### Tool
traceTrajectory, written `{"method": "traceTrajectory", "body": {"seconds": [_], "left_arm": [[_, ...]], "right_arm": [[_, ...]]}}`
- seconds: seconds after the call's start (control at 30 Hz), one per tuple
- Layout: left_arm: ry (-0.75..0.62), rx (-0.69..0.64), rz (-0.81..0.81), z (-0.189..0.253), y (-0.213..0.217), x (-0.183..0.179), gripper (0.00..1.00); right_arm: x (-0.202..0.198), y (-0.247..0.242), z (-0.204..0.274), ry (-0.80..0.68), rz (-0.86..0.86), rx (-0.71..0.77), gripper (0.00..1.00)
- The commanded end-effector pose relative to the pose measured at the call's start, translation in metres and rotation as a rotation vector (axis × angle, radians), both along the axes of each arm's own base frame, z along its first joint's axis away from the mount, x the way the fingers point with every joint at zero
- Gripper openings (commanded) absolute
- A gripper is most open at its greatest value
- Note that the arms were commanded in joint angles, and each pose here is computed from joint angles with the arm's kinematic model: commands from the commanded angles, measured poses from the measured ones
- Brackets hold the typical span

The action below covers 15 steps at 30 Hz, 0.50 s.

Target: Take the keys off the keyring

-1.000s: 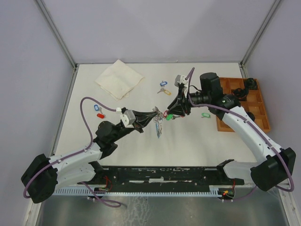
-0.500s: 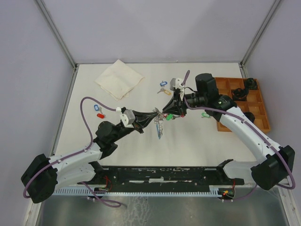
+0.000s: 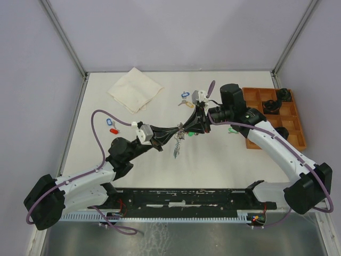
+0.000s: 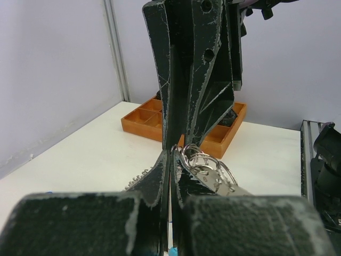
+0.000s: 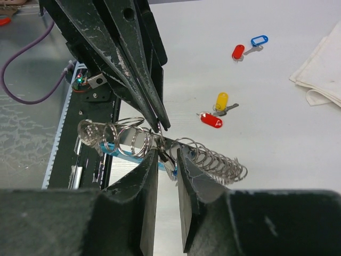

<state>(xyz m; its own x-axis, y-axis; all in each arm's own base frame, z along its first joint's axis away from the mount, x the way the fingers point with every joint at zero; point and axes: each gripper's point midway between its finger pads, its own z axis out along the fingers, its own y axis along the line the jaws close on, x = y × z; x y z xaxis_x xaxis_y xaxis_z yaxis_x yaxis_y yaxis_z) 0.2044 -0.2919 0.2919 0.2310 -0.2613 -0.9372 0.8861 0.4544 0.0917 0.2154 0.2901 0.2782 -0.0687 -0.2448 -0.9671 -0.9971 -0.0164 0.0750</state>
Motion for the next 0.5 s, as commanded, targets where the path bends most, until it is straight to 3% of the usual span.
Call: {"method": "traceTrajectory", "body": {"seconds": [0.0,0.47], "left_arm": [[-0.072,-0.104,-0.013,0.0388,0.0045,-0.0074,0.03],[-0.064,-0.106,-0.016,0.0378,0.0055,-0.0084,0.03]], "right_arm": [[-0.0135,0.0044,0.0137,-0.015,0.077,0.049,0.29],[-0.0148,0.0054,0.0129,0.026,0.062,0.051,0.3]]}}
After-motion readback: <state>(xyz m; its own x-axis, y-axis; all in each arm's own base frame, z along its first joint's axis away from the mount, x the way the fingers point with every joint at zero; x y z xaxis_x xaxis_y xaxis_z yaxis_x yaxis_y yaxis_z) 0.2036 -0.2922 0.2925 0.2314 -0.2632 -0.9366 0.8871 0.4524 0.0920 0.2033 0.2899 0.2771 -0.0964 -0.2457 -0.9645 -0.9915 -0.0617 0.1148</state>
